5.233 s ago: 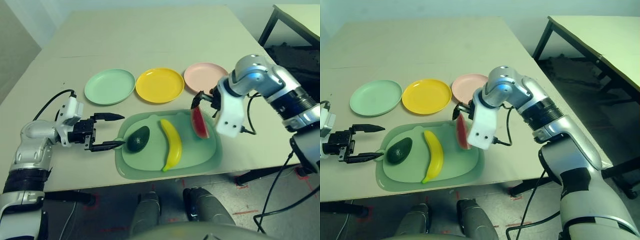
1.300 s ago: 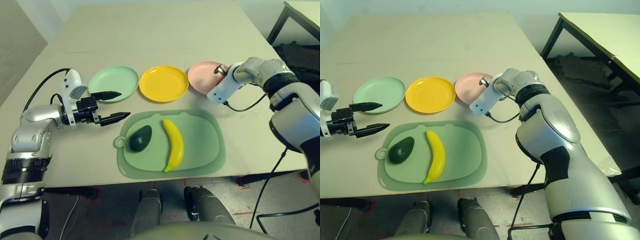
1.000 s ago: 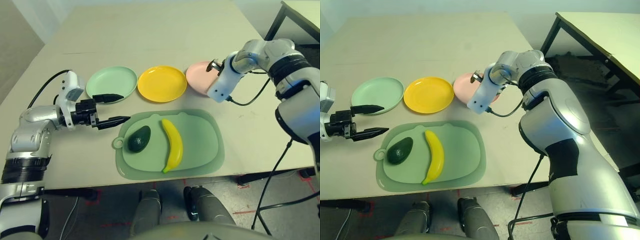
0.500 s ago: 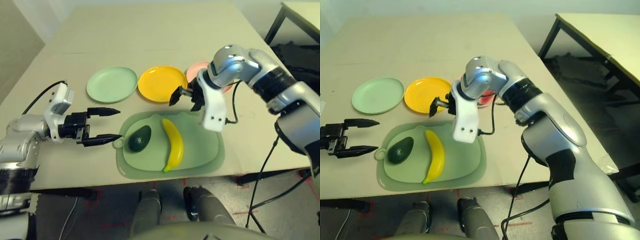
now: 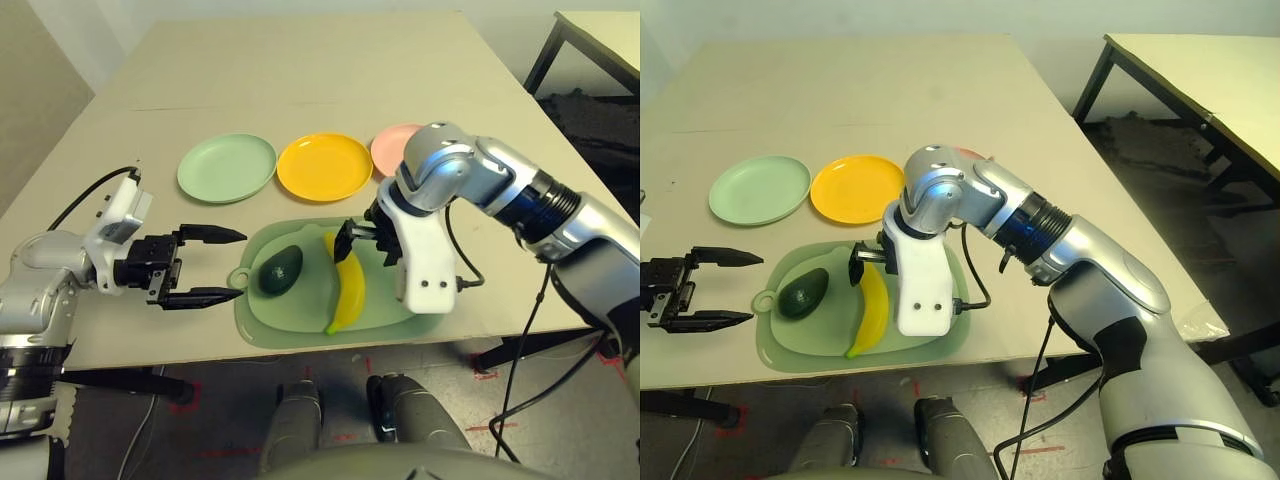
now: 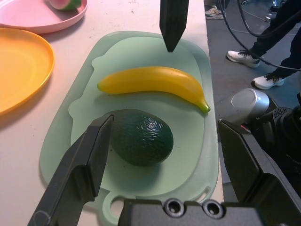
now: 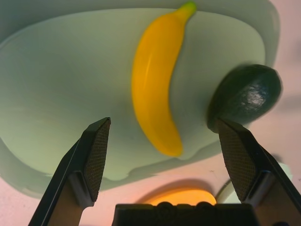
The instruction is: Place the fruits into color-matched plates.
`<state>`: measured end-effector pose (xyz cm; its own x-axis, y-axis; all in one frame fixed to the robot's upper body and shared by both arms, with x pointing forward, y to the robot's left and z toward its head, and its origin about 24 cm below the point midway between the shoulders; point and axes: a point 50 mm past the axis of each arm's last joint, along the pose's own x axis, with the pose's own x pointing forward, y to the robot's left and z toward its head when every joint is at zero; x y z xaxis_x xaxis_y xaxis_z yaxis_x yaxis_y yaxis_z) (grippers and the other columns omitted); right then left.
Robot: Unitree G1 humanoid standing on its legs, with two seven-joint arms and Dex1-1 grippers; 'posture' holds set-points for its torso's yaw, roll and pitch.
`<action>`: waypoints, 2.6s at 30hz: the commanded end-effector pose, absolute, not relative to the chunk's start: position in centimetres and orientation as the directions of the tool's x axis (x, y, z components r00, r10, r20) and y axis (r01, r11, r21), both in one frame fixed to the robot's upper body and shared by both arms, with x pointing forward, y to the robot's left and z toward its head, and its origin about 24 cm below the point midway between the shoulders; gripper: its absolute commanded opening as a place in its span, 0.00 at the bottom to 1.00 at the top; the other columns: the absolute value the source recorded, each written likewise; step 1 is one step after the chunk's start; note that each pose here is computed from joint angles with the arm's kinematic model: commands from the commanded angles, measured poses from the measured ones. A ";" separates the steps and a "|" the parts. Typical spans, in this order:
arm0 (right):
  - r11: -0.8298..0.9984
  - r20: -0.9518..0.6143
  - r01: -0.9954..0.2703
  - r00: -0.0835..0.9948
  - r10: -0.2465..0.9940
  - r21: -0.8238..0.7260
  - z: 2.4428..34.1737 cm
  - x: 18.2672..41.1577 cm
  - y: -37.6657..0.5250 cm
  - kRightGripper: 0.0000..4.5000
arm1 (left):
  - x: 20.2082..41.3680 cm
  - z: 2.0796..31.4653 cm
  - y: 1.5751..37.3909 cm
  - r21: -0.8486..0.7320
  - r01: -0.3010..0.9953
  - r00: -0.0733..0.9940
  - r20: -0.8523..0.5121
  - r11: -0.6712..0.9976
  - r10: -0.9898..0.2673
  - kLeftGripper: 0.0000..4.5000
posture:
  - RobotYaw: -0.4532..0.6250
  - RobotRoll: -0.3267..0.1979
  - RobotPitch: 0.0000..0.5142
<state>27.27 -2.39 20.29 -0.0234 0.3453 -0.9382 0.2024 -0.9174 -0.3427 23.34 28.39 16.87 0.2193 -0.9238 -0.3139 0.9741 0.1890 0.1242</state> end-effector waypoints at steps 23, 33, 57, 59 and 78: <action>-0.981 -0.984 0.078 0.002 0.178 -0.177 14.9 29.1 -2.2 0.99 | 23.3 17.1 29.0 0.148 0.961 0.271 -0.317 0.235 -0.909 1.00 | 0.49 0.62 0.30; -0.994 -0.994 0.006 -0.011 0.106 -0.106 13.7 29.2 -4.4 0.70 | 23.7 17.2 29.0 0.155 0.958 0.278 -0.300 0.241 -0.913 1.00 | 0.48 0.62 0.31; -0.820 -0.881 -0.321 0.196 0.431 -0.473 21.8 35.7 -2.6 0.36 | 25.5 17.3 29.0 0.192 0.894 0.444 -0.261 0.405 -0.857 1.00 | 0.47 0.62 0.27; -0.777 -0.851 -0.349 0.235 0.469 -0.524 22.2 36.3 -2.1 0.36 | 25.8 17.2 28.8 0.197 0.877 0.478 -0.266 0.438 -0.837 1.00 | 0.48 0.62 0.26; -0.502 -0.680 -0.458 0.503 0.533 -0.733 20.4 38.8 -0.6 0.36 | 26.8 17.7 28.0 0.176 0.766 0.642 -0.265 0.619 -0.719 1.00 | 0.52 0.62 0.31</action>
<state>38.83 -0.84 20.62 0.4950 0.5321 -0.6868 -0.4567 -0.5131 -0.7267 26.84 28.32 17.58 0.6501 -0.7142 -0.2593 0.7590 0.6267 0.1767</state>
